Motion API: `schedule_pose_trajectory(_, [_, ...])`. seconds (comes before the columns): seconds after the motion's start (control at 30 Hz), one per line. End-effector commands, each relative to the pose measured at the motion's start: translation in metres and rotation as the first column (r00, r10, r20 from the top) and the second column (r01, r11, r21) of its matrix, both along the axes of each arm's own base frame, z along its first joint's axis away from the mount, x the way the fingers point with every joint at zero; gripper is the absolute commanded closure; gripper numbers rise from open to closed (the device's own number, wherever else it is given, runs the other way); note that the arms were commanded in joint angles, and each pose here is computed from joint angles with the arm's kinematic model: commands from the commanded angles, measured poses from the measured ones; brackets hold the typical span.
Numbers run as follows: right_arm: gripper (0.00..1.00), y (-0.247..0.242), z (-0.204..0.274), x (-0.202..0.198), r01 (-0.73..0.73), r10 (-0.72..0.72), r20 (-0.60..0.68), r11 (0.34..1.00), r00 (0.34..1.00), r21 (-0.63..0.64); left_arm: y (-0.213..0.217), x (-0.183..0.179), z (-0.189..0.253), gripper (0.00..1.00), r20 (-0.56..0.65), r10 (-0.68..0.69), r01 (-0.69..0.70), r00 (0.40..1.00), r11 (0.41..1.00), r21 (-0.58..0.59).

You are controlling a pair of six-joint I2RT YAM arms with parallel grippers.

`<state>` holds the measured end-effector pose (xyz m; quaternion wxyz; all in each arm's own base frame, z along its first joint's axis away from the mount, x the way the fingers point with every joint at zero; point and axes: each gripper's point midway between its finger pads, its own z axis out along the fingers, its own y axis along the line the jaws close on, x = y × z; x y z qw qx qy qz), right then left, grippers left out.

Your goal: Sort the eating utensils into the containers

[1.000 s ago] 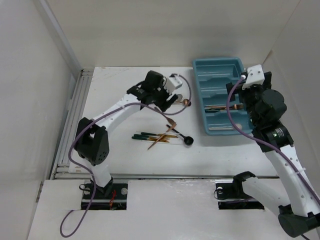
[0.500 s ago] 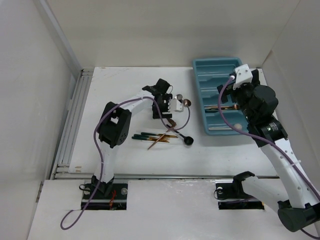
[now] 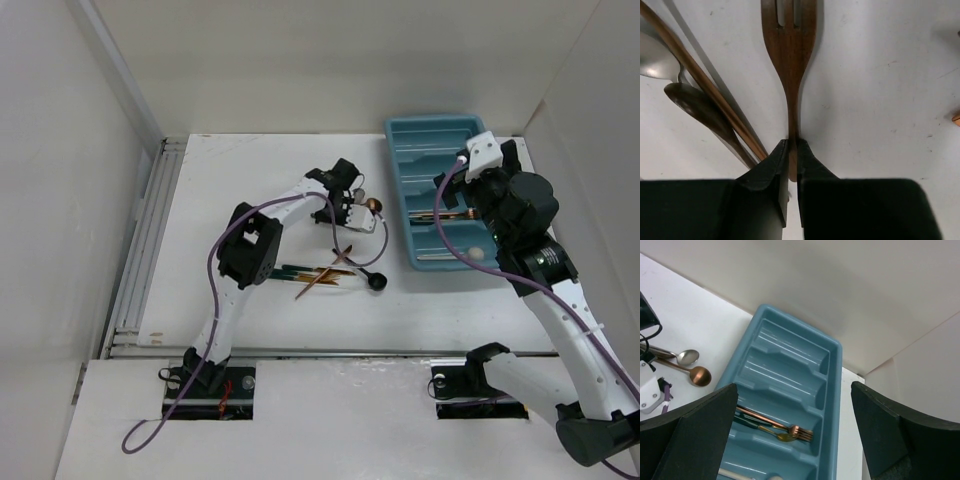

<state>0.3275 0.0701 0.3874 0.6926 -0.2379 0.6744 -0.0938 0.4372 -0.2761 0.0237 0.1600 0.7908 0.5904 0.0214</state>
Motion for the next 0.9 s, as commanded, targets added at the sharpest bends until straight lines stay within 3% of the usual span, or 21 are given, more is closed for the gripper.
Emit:
schedule_pose_trajectory(0.0, [0.01,-0.001,0.015,-0.007,-0.004,0.004,0.045,1.0,0.999,-0.002,0.032,-0.048,-0.039,1.0,-0.162,-0.015,0.041,0.987,0.987,0.153])
schedule_pose_trajectory(0.07, [0.01,-0.004,0.015,-0.006,0.016,-0.016,0.045,1.0,0.999,-0.001,0.046,-0.073,-0.048,1.0,-0.222,-0.012,0.052,0.975,0.983,0.173])
schedule_pose_trajectory(0.17, [0.01,-0.004,0.017,-0.006,0.016,-0.016,0.056,1.0,0.998,-0.007,0.04,-0.081,-0.037,1.0,-0.228,0.039,-0.013,0.973,0.993,0.115])
schedule_pose_trajectory(0.3, [0.01,-0.004,0.02,-0.006,0.016,-0.016,0.064,1.0,0.998,-0.004,0.009,-0.055,0.0,1.0,-0.243,0.218,-0.245,0.945,0.966,-0.087])
schedule_pose_trajectory(0.37, [0.01,-0.002,0.02,-0.006,0.005,-0.005,0.064,1.0,0.998,-0.004,0.001,-0.03,0.033,1.0,-0.262,0.324,-0.378,0.909,0.905,-0.194])
schedule_pose_trajectory(0.5, [0.01,-0.006,0.024,-0.008,0.028,-0.031,0.075,0.999,0.997,0.035,-0.013,-0.011,0.091,1.0,-0.316,0.385,-0.485,0.867,0.798,-0.359])
schedule_pose_trajectory(0.67, [0.01,-0.03,0.037,-0.012,0.16,-0.171,0.092,0.98,0.981,0.118,-0.042,-0.01,0.147,1.0,-0.305,0.371,-0.479,0.877,0.709,-0.518])
schedule_pose_trajectory(0.87, [0.01,-0.044,0.049,-0.02,0.219,-0.243,0.125,0.959,0.962,0.183,-0.157,-0.012,0.205,1.0,-0.273,0.283,-0.389,0.919,0.548,-0.741])
